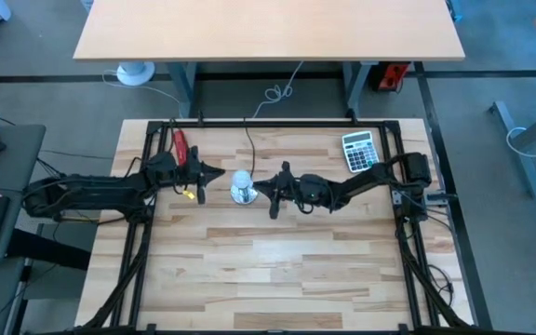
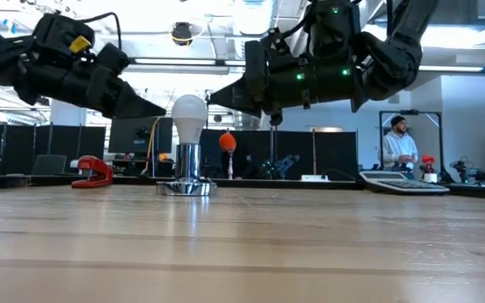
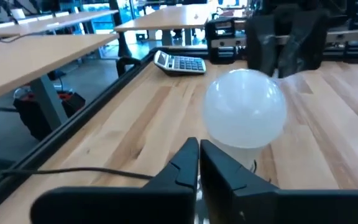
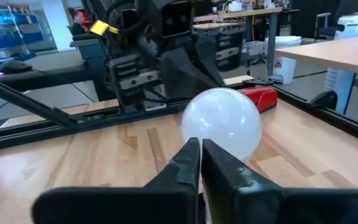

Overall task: Screw lightbulb
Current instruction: Remove the lightbulb from the silver lamp socket

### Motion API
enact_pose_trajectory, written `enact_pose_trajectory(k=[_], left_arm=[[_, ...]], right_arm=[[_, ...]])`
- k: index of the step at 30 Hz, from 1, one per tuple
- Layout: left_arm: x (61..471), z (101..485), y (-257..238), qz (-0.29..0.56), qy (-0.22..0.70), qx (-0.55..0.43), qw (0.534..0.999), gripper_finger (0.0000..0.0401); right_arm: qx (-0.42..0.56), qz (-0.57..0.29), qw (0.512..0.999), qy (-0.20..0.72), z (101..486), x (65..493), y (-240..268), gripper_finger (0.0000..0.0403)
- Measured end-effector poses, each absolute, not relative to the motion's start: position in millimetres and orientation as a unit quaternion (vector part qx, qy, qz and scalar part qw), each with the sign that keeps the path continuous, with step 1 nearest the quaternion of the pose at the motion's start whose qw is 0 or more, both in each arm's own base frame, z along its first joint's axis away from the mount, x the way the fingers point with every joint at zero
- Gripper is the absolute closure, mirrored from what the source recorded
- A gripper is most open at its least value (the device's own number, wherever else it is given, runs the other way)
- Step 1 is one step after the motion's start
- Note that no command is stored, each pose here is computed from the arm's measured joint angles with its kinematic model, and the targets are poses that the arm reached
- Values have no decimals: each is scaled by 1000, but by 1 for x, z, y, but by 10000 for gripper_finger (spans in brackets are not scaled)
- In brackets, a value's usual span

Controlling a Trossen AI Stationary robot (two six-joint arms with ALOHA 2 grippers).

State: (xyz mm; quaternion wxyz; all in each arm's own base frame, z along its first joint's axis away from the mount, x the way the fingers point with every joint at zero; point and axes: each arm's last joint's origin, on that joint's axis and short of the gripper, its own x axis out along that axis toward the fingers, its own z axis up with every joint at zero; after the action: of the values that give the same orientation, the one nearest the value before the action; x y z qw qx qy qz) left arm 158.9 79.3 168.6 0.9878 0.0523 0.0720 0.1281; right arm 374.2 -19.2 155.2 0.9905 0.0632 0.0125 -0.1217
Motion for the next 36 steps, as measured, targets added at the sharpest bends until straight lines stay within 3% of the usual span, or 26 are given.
enact_pose_trajectory(k=[6, 36], left_arm=[[173, 166, 91, 136, 94, 34, 986, 399], [218, 152, 101, 78, 105, -17, 991, 401]], right_arm=[[72, -122, 990, 11, 156, 375, -19, 396], [70, -147, 985, 55, 158, 385, -37, 393]])
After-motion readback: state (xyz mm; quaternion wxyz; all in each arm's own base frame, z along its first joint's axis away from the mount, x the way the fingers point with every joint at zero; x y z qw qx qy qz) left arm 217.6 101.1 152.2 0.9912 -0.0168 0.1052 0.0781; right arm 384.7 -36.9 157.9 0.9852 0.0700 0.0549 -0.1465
